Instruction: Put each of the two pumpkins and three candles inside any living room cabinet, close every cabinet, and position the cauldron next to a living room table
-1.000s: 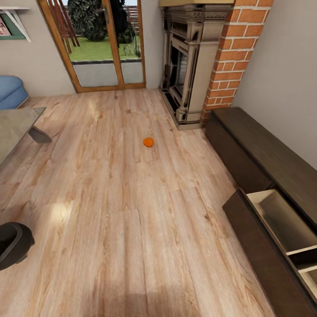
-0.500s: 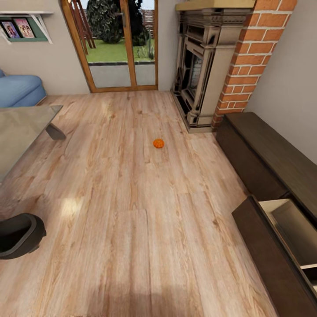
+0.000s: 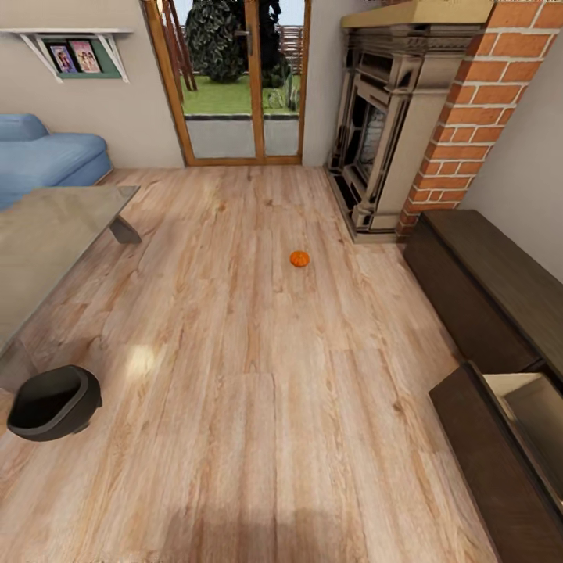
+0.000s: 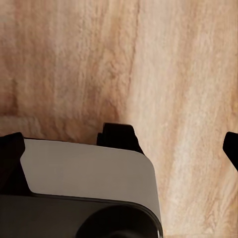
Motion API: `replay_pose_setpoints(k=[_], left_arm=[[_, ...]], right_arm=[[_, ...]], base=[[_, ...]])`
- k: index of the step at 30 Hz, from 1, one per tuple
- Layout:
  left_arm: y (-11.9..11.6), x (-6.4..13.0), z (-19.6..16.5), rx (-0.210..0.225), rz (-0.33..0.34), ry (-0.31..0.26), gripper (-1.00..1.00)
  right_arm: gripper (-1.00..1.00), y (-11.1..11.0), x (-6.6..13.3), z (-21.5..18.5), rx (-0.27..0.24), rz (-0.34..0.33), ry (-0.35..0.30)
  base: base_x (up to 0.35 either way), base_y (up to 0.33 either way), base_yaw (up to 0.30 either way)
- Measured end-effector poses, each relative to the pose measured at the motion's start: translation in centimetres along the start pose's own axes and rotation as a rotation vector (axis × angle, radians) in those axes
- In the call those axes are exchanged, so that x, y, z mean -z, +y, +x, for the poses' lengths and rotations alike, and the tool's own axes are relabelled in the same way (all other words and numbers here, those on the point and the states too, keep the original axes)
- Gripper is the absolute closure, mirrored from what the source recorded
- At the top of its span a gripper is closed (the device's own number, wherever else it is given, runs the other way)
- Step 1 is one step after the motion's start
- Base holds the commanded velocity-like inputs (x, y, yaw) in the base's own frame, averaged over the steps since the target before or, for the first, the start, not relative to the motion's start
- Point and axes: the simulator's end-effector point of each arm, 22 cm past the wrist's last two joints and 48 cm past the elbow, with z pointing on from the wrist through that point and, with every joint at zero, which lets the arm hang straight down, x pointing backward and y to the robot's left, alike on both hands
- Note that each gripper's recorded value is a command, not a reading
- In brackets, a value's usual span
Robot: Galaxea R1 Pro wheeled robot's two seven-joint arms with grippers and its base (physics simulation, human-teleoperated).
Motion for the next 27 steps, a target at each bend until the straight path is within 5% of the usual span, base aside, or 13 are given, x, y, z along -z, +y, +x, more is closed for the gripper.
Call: replay_pose_setpoints(k=[27], left_arm=[[-0.1,0.5,-1.1,0.002,0.005,-0.027,-1.00]], right_arm=[[-1.00,-0.2,0.2,-1.2,-0.003,0.003,-0.026]], base=[[0.000,0.000,0.177]])
